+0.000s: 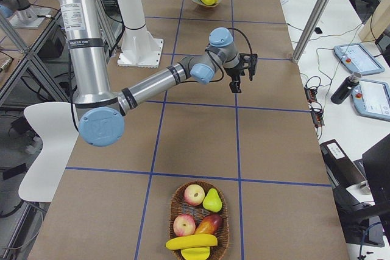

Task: Transfer all bananas from basket to plate

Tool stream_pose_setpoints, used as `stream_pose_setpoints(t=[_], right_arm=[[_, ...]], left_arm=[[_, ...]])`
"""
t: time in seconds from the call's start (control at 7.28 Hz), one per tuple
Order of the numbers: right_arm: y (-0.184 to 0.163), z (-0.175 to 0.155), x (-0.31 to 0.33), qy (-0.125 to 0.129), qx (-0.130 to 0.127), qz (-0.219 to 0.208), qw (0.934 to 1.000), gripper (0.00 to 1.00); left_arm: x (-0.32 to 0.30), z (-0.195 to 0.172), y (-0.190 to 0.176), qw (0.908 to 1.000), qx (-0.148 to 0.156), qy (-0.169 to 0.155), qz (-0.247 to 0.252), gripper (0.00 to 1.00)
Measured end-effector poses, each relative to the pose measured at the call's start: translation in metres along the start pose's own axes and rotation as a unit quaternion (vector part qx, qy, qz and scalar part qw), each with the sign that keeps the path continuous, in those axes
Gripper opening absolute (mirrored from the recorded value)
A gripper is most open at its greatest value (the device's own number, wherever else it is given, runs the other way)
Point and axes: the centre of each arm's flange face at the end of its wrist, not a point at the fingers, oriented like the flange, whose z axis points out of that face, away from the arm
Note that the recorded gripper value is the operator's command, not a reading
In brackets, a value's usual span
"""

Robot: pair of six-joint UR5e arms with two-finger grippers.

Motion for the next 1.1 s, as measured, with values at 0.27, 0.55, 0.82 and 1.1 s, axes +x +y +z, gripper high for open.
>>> stream_pose_setpoints(t=[0.27,0.55,0.82,1.1], right_arm=[[0.005,-0.003,0.066,0.037,-0.007,-0.043,0.9984,1.00],[0.010,-0.010,0.109,0.059,-0.013,-0.066,0.9960,1.00],[0.007,-0.016,0.145,0.069,-0.021,-0.089,0.9935,1.00],[0.000,-0.028,0.180,0.067,-0.031,-0.108,0.9915,1.00]], left_arm=[[-0.073,-0.016,0.022,0.9931,-0.053,-0.068,0.080,0.00],[-0.115,-0.008,0.046,0.9829,-0.094,-0.112,0.111,0.00],[-0.118,0.020,0.069,0.9783,-0.131,-0.108,0.119,0.13],[-0.110,0.045,0.085,0.9756,-0.156,-0.088,0.128,1.00]])
